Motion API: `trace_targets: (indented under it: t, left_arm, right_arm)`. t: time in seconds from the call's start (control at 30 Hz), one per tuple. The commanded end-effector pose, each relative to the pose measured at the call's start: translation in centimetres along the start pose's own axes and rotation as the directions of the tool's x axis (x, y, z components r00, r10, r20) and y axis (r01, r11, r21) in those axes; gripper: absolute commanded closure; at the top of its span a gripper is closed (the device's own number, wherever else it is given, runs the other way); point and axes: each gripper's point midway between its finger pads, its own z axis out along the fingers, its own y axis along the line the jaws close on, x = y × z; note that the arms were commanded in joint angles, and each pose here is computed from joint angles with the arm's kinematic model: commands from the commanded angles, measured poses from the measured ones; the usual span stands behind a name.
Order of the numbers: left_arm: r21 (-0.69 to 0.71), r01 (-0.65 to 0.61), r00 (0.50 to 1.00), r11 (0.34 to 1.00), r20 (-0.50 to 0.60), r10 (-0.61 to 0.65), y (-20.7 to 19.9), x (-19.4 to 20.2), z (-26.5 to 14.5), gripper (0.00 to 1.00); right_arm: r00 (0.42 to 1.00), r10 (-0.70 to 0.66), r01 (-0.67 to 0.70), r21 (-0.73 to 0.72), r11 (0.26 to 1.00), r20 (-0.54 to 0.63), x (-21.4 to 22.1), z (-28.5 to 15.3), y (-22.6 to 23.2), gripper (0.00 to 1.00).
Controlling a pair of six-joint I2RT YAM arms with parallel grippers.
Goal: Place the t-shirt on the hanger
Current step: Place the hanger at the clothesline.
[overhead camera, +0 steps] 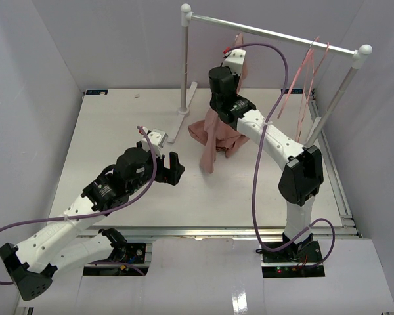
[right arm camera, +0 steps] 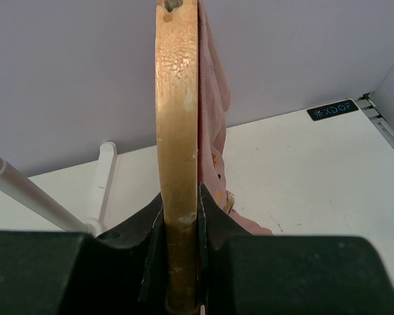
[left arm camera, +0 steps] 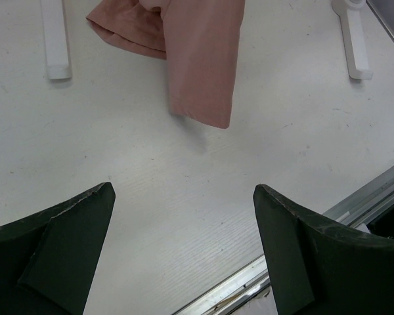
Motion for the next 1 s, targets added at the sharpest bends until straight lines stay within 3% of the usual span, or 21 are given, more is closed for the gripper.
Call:
trace_targets:
  t: [0.0, 0.4, 0.97]
  left_arm:
    - [0.004, -0.008, 1.000, 1.000, 0.014, 0.008, 0.0, -0.2, 0.1, 0.02]
    - [0.006, -0.013, 1.000, 1.000, 0.008, 0.013, -0.1, -0.1, 0.2, 0.02]
    - [0.045, -0.015, 1.000, 0.999, 0.009, 0.014, -0.7, -0.1, 0.0, 0.02]
  right_arm:
    - [0.981, 0.093, -0.098, 0.021, 0.995, 0.169, -5.8, -1.3, -0.7, 0.92]
    - [0.951, 0.118, -0.125, 0.005, 0.992, 0.287, -9.5, -4.7, -0.9, 0.92]
    - [0.926, 0.159, -0.190, 0.059, 0.980, 0.343, -13.2, -2.4, -1.9, 0.92]
